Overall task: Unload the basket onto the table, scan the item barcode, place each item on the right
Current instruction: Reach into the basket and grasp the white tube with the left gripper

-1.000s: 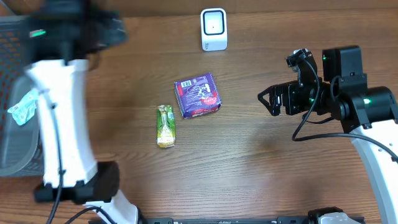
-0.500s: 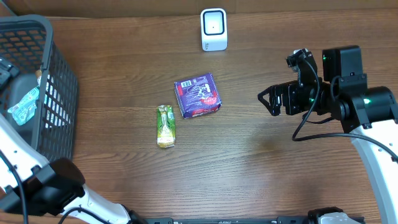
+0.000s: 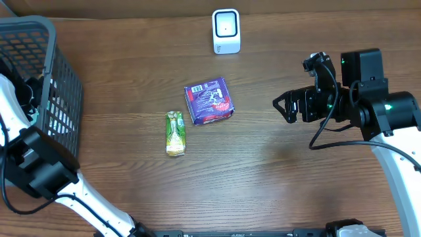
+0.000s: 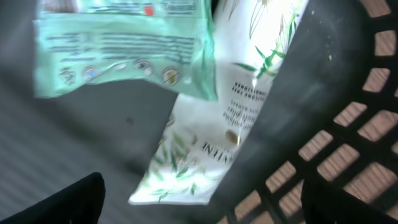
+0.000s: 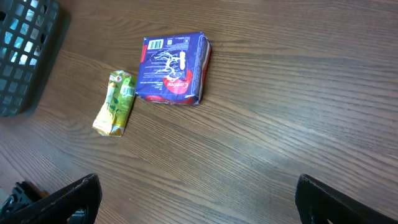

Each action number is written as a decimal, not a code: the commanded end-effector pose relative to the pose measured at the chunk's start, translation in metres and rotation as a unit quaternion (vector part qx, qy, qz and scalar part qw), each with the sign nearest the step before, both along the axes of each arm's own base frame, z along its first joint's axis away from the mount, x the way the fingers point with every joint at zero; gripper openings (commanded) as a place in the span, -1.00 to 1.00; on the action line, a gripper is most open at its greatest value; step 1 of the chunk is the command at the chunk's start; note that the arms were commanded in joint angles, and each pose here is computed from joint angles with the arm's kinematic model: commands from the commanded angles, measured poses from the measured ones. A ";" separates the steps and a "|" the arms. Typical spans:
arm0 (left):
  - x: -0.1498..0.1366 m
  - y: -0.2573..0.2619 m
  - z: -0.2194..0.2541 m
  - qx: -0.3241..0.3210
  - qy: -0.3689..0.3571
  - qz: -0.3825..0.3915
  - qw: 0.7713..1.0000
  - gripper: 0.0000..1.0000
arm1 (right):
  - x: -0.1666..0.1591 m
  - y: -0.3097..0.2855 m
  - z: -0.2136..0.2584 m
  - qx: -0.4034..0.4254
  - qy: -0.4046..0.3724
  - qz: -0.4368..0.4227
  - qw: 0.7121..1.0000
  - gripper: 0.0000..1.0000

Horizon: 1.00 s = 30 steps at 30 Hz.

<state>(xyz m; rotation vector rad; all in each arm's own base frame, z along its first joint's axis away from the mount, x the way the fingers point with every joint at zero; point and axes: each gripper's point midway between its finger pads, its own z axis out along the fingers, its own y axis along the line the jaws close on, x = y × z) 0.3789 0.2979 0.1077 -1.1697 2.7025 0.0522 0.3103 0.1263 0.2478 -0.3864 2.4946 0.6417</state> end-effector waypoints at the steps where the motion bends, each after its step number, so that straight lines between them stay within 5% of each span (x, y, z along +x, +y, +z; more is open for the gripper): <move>1: 0.004 -0.004 -0.037 -0.033 0.018 -0.024 0.999 0.70 | 0.004 0.002 0.007 0.002 -0.010 0.002 1.000 1.00; 6: 0.000 -0.007 -0.070 -0.056 0.046 -0.023 0.997 0.54 | 0.004 0.002 0.007 0.002 -0.009 0.002 1.000 1.00; 10: -0.008 -0.014 -0.094 -0.081 0.077 -0.022 0.994 -0.13 | 0.005 0.002 0.007 0.002 -0.011 0.002 1.000 1.00; 13: -0.013 -0.017 -0.106 -0.093 0.093 -0.022 0.991 -0.92 | 0.007 0.002 0.008 0.003 -0.015 0.002 1.000 1.00; 21: -0.005 -0.010 -0.062 -0.071 0.065 -0.016 0.995 -0.92 | 0.009 0.003 0.010 0.004 -0.022 0.002 1.000 1.00; 30: 0.003 -0.015 0.163 0.051 -0.124 -0.018 0.991 -0.92 | 0.009 0.003 0.010 0.004 -0.022 0.002 1.000 1.00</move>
